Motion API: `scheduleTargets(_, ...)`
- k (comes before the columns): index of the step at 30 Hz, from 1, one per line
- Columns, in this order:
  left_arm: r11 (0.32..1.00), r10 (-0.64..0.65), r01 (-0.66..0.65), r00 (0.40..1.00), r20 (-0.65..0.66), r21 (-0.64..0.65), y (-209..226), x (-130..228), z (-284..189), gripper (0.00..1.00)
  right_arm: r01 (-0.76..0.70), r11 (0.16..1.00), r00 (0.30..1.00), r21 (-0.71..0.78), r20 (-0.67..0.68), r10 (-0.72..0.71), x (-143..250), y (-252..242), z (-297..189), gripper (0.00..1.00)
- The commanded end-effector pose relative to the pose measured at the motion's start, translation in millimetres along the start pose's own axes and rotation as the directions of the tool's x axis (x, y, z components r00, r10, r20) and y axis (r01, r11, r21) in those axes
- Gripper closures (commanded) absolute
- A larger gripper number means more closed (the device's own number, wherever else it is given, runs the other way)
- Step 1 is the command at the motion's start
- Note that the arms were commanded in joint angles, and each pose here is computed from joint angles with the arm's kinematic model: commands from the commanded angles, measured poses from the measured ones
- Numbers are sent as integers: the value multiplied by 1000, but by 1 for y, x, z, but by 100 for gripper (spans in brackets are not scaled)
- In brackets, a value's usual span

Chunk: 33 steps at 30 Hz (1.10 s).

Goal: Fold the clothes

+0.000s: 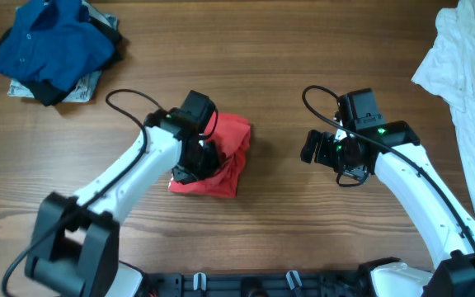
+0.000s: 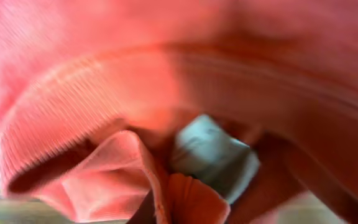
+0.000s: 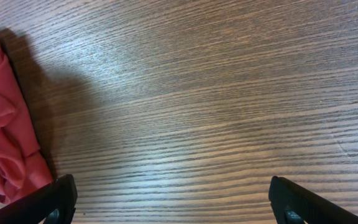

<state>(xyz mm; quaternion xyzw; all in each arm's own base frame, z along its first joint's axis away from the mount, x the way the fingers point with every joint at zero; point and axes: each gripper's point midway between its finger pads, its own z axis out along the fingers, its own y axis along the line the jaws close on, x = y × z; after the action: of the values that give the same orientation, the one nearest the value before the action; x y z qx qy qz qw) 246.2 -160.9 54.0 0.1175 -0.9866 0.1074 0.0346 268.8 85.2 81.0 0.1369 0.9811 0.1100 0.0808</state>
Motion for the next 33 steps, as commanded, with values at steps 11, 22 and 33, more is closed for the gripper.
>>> scheduleTargets(11,962,250,-255,966,60,96,-85,57,3,69,9,1000,1000,-7,-14,-9,3,0,2,1)
scheduleTargets(22,961,93,-167,946,311,219,-70,7,-87,48,15,993,999,-118,36,-11,-12,23,0,0)
scheduleTargets(33,927,-369,361,836,406,100,89,-70,-118,0,562,738,826,-374,223,-517,37,160,-7,15)
